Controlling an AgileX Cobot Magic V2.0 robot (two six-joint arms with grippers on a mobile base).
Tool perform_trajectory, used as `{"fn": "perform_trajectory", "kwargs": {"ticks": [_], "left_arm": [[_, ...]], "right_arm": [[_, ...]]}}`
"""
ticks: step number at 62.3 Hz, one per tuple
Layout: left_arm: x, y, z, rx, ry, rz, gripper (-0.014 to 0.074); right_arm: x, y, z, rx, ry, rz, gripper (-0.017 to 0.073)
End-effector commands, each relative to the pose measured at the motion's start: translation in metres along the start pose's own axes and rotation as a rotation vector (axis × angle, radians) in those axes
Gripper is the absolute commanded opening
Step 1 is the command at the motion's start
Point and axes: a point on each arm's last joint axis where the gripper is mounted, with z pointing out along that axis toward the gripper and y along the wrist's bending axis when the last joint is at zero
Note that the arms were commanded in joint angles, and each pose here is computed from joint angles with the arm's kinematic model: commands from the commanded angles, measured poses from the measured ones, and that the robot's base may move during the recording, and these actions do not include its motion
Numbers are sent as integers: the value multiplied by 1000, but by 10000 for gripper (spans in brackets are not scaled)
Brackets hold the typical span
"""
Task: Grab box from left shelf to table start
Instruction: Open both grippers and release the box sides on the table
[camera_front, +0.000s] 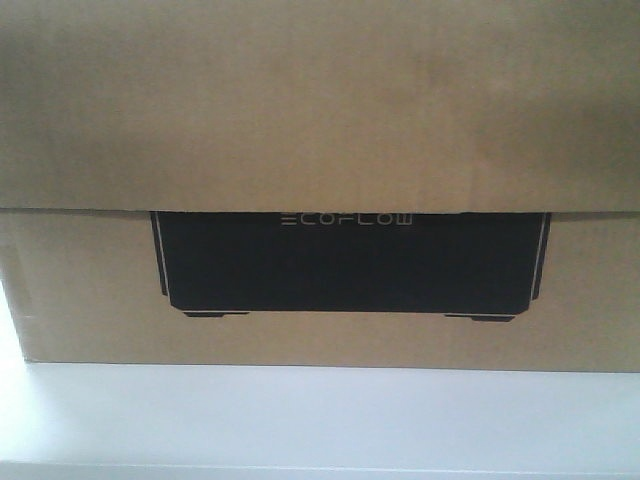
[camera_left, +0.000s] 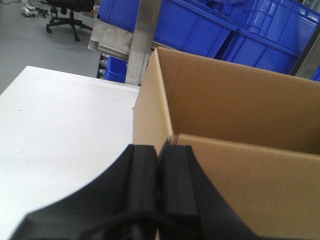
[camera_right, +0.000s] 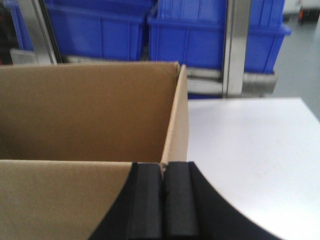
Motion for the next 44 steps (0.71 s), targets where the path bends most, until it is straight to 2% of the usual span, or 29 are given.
{"fn": "perform_trajectory", "kwargs": {"ticks": [1, 14, 23, 44], "left_arm": [[2, 1, -14, 10, -134, 27, -20], [31, 5, -37, 10, -206, 49, -20], [32, 6, -44, 15, -246, 48, -20], [32, 6, -44, 15, -244, 48, -20]], "right_arm": [[-1, -1, -16, -6, -203, -10, 49], [34, -5, -41, -16, -305, -12, 49], [36, -5, -50, -22, -357, -13, 49], [36, -5, -49, -22, -350, -13, 49]]}}
